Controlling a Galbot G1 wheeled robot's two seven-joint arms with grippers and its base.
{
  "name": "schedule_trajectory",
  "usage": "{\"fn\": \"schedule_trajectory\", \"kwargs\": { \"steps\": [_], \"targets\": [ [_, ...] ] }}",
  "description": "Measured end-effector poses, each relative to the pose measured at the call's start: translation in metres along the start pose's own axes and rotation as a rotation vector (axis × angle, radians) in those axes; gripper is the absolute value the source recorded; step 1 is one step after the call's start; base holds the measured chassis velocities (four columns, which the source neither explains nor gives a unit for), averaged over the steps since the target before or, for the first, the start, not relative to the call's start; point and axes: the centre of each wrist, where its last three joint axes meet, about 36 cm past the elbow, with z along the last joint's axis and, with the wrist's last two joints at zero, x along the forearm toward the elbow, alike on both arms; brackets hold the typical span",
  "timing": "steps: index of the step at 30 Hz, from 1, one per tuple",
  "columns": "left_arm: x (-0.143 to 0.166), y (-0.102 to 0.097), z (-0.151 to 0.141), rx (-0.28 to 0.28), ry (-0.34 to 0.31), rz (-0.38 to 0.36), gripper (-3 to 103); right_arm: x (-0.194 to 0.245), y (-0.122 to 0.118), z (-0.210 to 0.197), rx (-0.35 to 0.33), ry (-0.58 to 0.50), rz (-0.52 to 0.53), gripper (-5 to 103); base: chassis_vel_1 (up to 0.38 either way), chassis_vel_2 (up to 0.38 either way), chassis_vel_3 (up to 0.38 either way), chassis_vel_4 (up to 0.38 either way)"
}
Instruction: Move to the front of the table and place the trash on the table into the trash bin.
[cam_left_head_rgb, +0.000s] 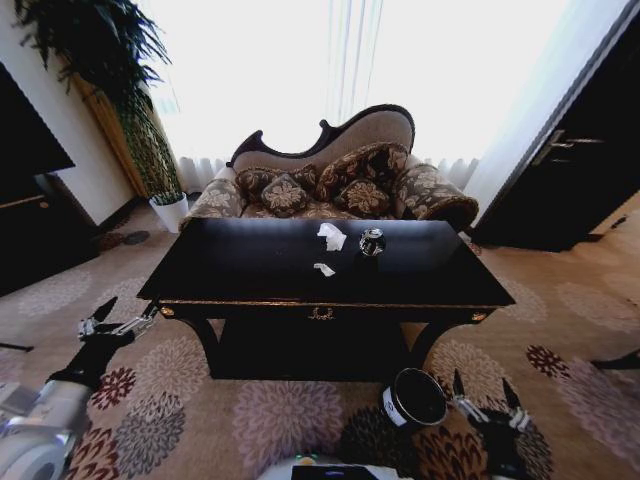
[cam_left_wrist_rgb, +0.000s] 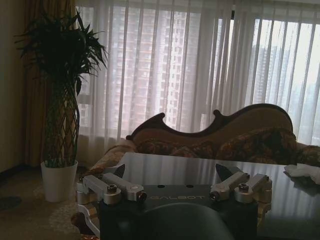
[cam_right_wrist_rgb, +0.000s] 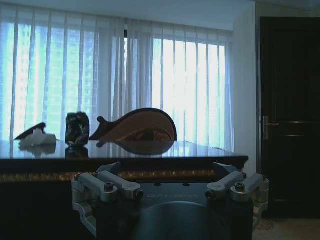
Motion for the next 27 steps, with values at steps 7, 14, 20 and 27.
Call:
{"fn": "schedule_trajectory", "kwargs": {
  "steps": [7,14,20,27],
  "targets": [
    [0.000,0.000,0.000,0.000,0.000,0.000,100,-0.042,0.010,-0.045,-0.043,-0.029,-0.061,100,0.000,0.000,0.000,0.000],
    [0.000,0.000,0.000,0.000,0.000,0.000,100,-0.076,0.012,-0.072,-0.062,-0.007,-0.104,100,0.000,0.000,0.000,0.000],
    [0.000,0.000,0.000,0.000,0.000,0.000,100,-0.108,0.024,-0.094,-0.093,0.034,-0.181,100,0.000,0.000,0.000,0.000],
    [0.000,0.000,0.000,0.000,0.000,0.000,100,-0.160,0.028,-0.122,-0.016,0.103,-0.315,100,0.000,0.000,0.000,0.000]
  ]
}}
